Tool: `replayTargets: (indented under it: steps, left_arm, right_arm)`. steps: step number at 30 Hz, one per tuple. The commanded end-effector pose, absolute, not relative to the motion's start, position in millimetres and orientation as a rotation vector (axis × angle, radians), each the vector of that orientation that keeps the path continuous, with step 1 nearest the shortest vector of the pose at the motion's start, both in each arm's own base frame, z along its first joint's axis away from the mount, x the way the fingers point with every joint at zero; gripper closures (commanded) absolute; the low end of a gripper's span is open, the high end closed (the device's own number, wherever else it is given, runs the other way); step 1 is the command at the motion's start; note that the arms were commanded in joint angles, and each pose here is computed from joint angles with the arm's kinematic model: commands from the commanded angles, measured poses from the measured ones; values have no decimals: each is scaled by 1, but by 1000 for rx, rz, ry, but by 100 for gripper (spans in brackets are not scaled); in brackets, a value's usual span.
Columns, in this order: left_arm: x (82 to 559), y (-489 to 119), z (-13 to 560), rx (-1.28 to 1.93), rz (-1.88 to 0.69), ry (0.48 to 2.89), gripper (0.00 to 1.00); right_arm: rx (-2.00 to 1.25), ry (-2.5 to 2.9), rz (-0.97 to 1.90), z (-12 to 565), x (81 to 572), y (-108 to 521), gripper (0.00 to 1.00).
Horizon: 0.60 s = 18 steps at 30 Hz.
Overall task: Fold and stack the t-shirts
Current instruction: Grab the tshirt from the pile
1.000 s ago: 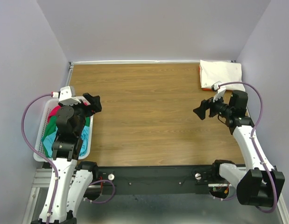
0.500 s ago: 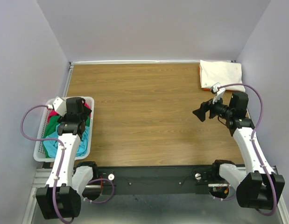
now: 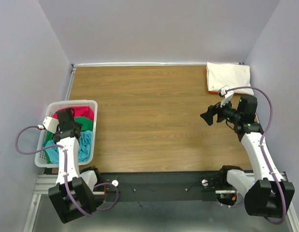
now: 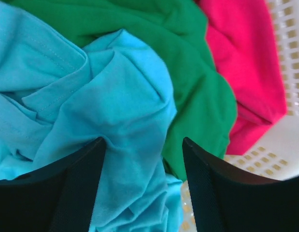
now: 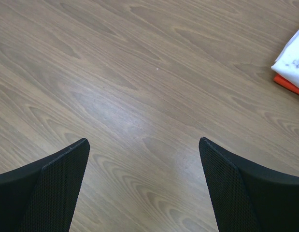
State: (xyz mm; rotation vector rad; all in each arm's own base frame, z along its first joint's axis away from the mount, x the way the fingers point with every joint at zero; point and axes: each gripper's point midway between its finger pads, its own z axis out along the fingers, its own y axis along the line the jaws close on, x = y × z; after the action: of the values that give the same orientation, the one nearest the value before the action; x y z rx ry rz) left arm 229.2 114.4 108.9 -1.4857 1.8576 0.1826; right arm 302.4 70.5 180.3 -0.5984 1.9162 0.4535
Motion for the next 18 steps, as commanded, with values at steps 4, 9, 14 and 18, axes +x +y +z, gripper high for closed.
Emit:
replayTargets:
  steps: [4, 9, 14, 18]
  left_arm:
    - [237, 113, 89, -1486, 77, 1903, 68]
    - [253, 117, 156, -1294, 8, 1790, 97]
    - [272, 107, 257, -1064, -77, 1688, 100]
    - [303, 55, 308, -743, -389, 1692, 100]
  right_arm:
    - [-582, 1921, 402, 183, 301, 64, 0]
    - [-581, 1925, 404, 181, 301, 64, 0]
    - [-580, 1930, 408, 180, 302, 64, 0]
    - [-575, 1938, 404, 178, 303, 63, 0]
